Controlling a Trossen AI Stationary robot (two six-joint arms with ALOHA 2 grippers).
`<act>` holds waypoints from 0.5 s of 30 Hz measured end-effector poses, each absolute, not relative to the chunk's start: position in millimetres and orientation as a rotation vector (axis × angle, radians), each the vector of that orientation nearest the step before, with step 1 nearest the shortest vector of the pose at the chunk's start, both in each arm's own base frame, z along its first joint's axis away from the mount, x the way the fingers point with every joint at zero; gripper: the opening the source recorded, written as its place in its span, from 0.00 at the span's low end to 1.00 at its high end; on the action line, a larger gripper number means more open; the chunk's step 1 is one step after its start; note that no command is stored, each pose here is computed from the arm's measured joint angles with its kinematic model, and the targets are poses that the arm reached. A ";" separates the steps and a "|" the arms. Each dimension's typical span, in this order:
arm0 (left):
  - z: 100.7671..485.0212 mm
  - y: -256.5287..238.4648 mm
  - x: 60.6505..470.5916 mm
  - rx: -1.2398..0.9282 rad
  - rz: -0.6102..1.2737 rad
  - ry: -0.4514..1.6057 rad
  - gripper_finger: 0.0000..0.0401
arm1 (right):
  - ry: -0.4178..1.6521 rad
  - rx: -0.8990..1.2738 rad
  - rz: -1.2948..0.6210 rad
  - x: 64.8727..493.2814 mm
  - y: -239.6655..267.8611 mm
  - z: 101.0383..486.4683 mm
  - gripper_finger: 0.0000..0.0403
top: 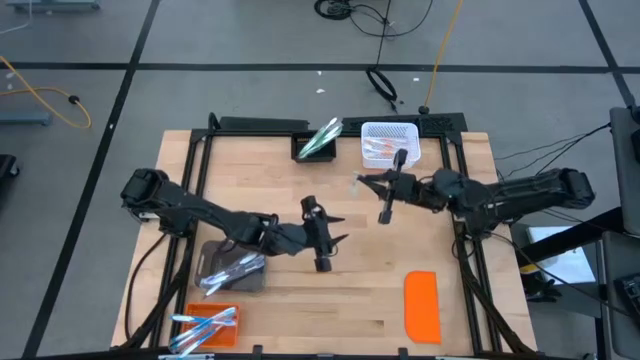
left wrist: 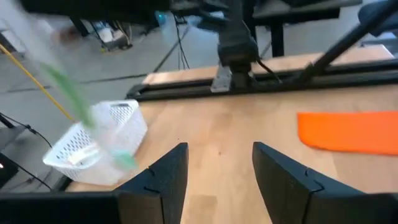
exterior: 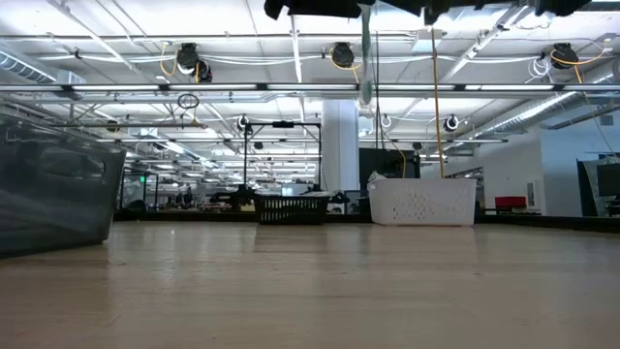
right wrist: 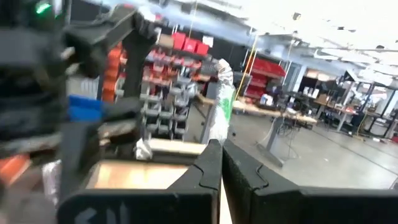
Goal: Pick & Place Toothbrushes
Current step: Put the green toothbrush into the black bin
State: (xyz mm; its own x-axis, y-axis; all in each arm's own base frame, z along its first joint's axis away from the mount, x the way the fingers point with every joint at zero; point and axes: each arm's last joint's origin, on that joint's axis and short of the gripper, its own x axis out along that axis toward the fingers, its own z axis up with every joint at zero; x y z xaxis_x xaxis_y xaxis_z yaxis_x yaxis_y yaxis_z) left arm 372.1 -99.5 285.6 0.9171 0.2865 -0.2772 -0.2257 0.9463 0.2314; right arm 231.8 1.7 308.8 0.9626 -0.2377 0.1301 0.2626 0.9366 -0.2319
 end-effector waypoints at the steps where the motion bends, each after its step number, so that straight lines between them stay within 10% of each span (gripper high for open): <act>1: 284.3 -101.3 371.1 0.190 0.261 0.325 0.45 | -0.117 -0.246 -0.260 234.0 -3.4 308.8 0.00; 15: 269.1 -123.4 356.9 0.106 0.229 0.460 0.45 | -0.266 -0.111 -0.440 269.0 -95.7 274.8 0.00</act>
State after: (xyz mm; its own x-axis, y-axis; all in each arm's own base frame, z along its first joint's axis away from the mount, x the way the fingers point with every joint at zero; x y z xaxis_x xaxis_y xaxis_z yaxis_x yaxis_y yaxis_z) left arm 356.9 -123.4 269.1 0.8709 0.2427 -0.4273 -0.1951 0.9688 0.1526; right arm 269.0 -95.7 274.8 0.8709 -0.4052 0.2781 0.4340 0.8996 -0.0483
